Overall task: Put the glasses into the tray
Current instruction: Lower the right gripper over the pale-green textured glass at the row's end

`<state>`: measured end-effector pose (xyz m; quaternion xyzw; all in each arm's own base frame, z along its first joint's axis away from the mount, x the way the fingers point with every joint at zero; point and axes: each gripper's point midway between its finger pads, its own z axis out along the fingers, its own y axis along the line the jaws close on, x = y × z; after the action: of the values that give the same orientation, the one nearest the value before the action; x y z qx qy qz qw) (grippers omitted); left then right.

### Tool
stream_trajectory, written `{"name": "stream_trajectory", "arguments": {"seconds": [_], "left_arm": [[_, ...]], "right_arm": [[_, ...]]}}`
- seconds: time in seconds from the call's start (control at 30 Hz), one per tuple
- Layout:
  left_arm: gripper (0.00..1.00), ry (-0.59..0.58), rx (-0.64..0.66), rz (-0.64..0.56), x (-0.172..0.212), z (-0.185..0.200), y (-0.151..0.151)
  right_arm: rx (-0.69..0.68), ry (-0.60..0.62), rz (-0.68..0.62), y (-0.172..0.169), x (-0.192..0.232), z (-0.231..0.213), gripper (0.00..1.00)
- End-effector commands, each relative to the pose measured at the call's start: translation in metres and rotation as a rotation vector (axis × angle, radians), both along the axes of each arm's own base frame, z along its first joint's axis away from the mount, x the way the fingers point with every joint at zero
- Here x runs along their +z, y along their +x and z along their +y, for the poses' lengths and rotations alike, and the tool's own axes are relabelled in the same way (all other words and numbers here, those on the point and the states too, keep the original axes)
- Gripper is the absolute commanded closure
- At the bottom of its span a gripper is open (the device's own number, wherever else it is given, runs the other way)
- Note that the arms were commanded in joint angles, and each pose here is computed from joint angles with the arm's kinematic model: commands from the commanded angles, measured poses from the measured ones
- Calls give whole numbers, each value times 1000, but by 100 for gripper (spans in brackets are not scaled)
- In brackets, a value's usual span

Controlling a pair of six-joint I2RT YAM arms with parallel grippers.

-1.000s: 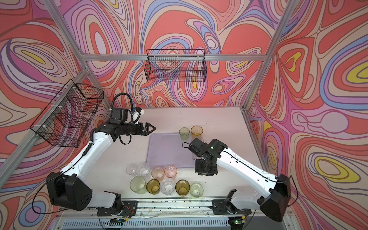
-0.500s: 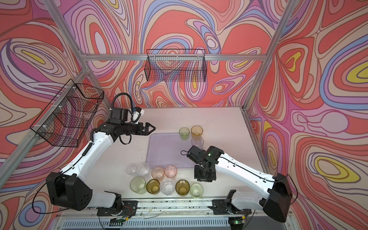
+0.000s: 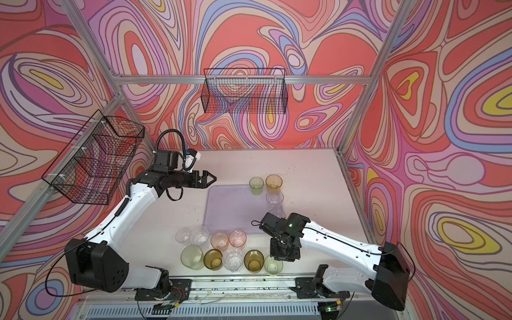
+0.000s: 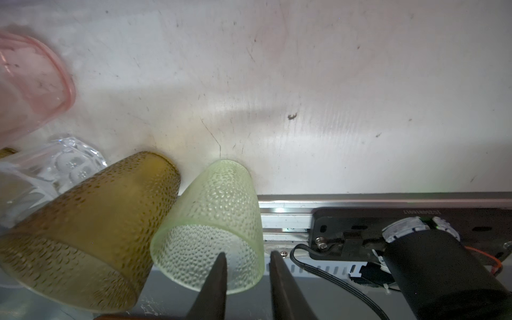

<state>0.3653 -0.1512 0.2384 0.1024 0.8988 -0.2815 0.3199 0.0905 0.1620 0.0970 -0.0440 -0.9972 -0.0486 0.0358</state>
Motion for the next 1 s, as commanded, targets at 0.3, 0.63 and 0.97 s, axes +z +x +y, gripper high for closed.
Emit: {"name": "stream_trajectory", "arguments": {"seconds": [0.3,0.63,0.97], "left_arm": [[0,1,-5,7,-4,-1,1],[0,1,-5,10,-5,-1,1],[0,1,-7,12,-6,-2,1]], "right_arm": [[-26,17,-2,-7,-15,-2,76],[-35,5,-7,-9,-20,-7,80],[-41,-14,-14,-9,-19,-12,84]]}}
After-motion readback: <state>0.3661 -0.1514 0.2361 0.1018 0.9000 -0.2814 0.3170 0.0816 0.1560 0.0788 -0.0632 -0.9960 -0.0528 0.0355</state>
